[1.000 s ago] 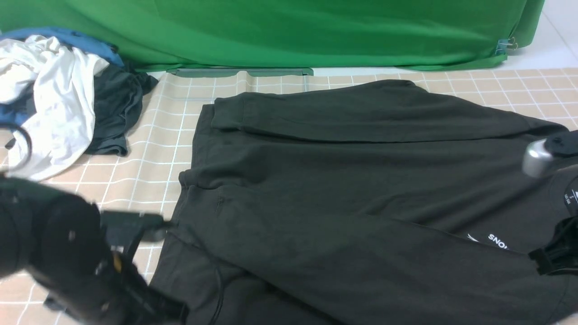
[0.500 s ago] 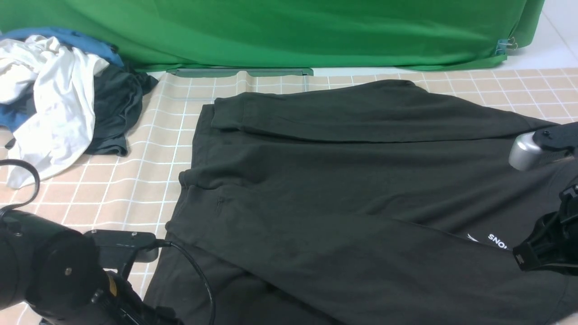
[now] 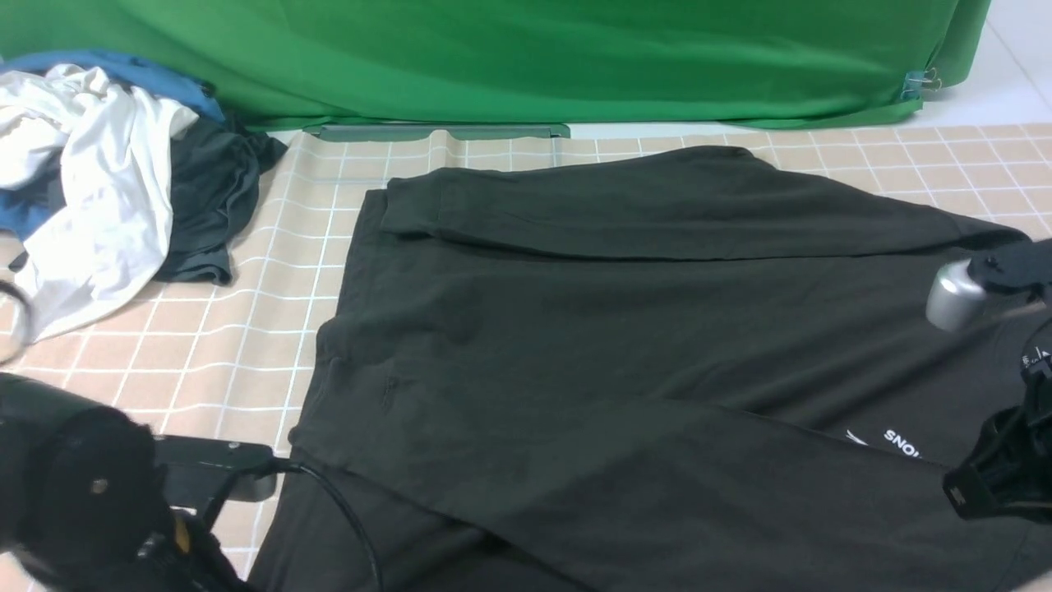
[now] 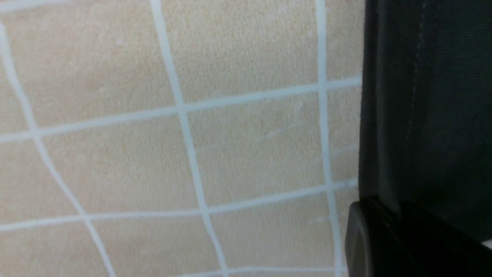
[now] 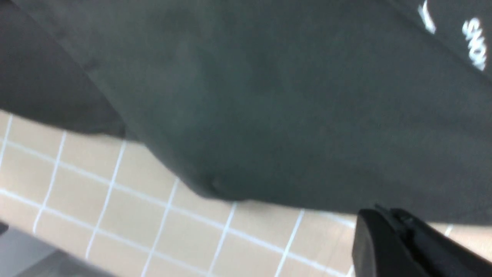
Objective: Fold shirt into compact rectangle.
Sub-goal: 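Grab the top left corner of the dark shirt with the left gripper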
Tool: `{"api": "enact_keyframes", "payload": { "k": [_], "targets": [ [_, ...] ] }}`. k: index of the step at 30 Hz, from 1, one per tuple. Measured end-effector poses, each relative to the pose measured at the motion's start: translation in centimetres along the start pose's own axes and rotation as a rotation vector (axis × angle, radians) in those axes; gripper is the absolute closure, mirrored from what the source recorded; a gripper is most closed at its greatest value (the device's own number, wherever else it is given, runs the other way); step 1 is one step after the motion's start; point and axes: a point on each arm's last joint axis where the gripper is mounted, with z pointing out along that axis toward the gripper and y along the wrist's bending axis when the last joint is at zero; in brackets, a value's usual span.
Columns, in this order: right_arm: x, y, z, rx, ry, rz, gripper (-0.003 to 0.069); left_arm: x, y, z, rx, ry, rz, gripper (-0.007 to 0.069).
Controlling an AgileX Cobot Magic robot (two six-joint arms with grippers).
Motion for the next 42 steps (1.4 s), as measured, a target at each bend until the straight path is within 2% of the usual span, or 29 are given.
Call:
{"api": "enact_keyframes", "payload": {
  "k": [2,3,4,8,11,14,22,24,26,27,29,30,33,37,42],
  "targets": [
    [0.2,0.0,0.2,0.0,0.012,0.007,0.0559,0.3,0.0,-0.6,0.005,-0.022,-0.006,0.0606],
    [0.8,-0.1,0.9,0.0,0.039,0.017,0.0499,0.5,0.1,-1.1,0.008,-0.045,-0.023,0.0606],
    [1.1,-0.2,1.2,0.0,0.052,0.022,0.0471,0.7,0.1,-1.3,0.007,-0.06,-0.025,0.0606],
    [3.5,-0.8,4.7,0.012,0.137,0.084,0.0221,1.2,0.2,-2.3,0.013,-0.101,-0.036,0.0606],
    [4.3,-1.2,6.5,0.024,0.183,0.127,0.0137,1.5,0.3,-2.3,0.008,-0.081,-0.036,0.0606],
    [4.5,-1.7,8.6,0.047,0.202,0.159,0.0104,1.6,0.3,-2.3,0.005,-0.073,-0.036,0.0606],
    [3.4,-2.4,11.3,0.077,0.18,0.184,0.0097,1.6,0.3,-2.3,0.003,-0.074,-0.034,0.0606],
    [3.2,-2.5,11.5,0.08,0.185,0.181,0.0113,1.6,0.3,-2.3,0.003,-0.074,-0.04,0.0606],
    [3.0,-2.7,11.7,0.092,0.17,0.165,0.0244,1.5,0.3,-2.3,0.003,-0.075,-0.041,0.0606],
    [3.0,-2.7,11.7,0.093,0.17,0.165,0.0244,1.5,0.3,-2.3,0.003,-0.075,-0.041,0.0606],
    [2.7,-2.9,11.7,0.104,0.143,0.125,0.0476,1.5,0.3,-2.3,0.003,-0.075,-0.04,0.0606],
    [2.6,-2.9,11.7,0.103,0.135,0.118,0.0537,1.5,0.3,-2.3,0.003,-0.075,-0.04,0.0606],
    [2.6,-2.8,11.6,0.099,0.131,0.099,0.0594,1.5,0.3,-2.3,0.002,-0.075,-0.041,0.0606],
    [3.1,-2.7,11.1,0.092,0.155,0.1,0.0603,1.6,0.3,-2.3,0.001,-0.066,-0.041,0.0606],
    [4.8,-2.3,9.1,0.095,0.288,0.079,0.0603,2.1,0.4,-2.5,-0.009,-0.006,-0.042,0.0606]
  ]
}}
